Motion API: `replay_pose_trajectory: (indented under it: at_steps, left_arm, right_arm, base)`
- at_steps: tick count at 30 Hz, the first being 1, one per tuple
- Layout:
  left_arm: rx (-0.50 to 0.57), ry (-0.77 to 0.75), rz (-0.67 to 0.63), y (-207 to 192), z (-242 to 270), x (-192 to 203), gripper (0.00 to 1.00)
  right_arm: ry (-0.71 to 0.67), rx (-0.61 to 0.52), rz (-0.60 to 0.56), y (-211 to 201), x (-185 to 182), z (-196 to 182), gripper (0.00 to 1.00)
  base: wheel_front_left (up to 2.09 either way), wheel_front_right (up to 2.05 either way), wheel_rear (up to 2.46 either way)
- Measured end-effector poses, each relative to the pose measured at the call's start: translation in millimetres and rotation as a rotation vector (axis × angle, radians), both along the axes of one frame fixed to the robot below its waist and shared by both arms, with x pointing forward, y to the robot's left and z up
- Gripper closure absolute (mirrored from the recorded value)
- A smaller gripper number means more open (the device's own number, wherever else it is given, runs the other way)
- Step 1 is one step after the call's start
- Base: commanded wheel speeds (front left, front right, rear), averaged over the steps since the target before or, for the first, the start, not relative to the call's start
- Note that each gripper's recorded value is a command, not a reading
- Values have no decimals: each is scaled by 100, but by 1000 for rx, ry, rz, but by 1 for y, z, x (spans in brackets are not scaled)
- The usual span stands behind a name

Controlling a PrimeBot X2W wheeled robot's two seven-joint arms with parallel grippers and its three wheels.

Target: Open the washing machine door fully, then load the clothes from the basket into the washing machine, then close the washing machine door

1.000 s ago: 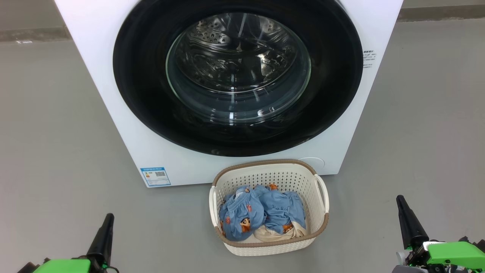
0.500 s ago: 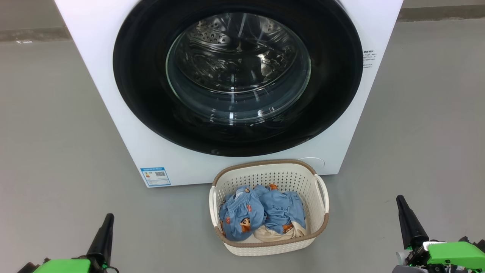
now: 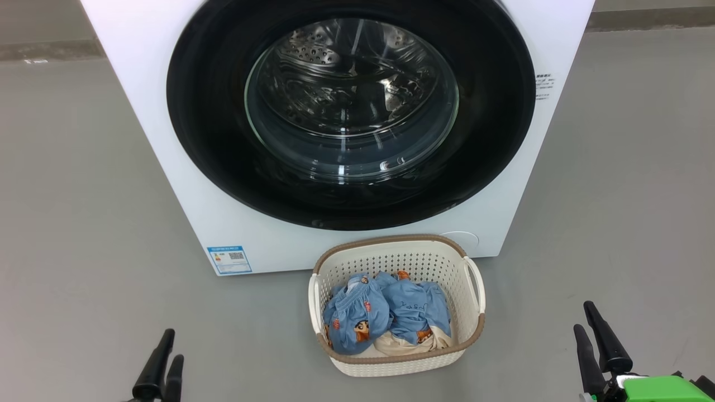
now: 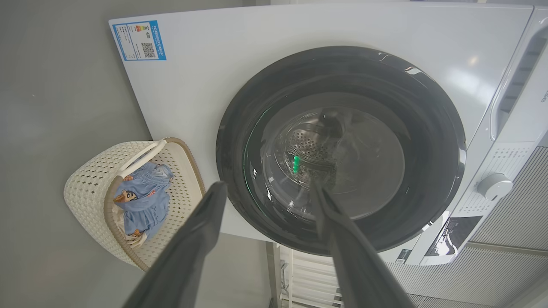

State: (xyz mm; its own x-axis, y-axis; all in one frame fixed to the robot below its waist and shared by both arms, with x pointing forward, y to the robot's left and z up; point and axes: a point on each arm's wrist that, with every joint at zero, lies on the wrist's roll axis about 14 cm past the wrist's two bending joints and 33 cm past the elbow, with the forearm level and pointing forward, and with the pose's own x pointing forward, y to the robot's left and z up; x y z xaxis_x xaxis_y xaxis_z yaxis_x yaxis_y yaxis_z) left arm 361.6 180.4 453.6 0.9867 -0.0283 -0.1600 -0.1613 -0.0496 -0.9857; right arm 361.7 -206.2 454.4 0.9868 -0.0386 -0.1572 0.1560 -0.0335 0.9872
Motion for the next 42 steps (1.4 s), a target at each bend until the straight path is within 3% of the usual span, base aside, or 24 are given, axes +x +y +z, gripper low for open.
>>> replay_pose_trajectory:
  at_steps: [15,42]
  left_arm:
    - [85,-27,19,5,9,2,0]
    - [401,-87,6,9,28,5,0]
  right_arm:
    - [2,-109,15,4,3,2,0]
    - [-4,-434,91,14,7,6,0]
  base:
    - [0,0,0]
    - [0,0,0]
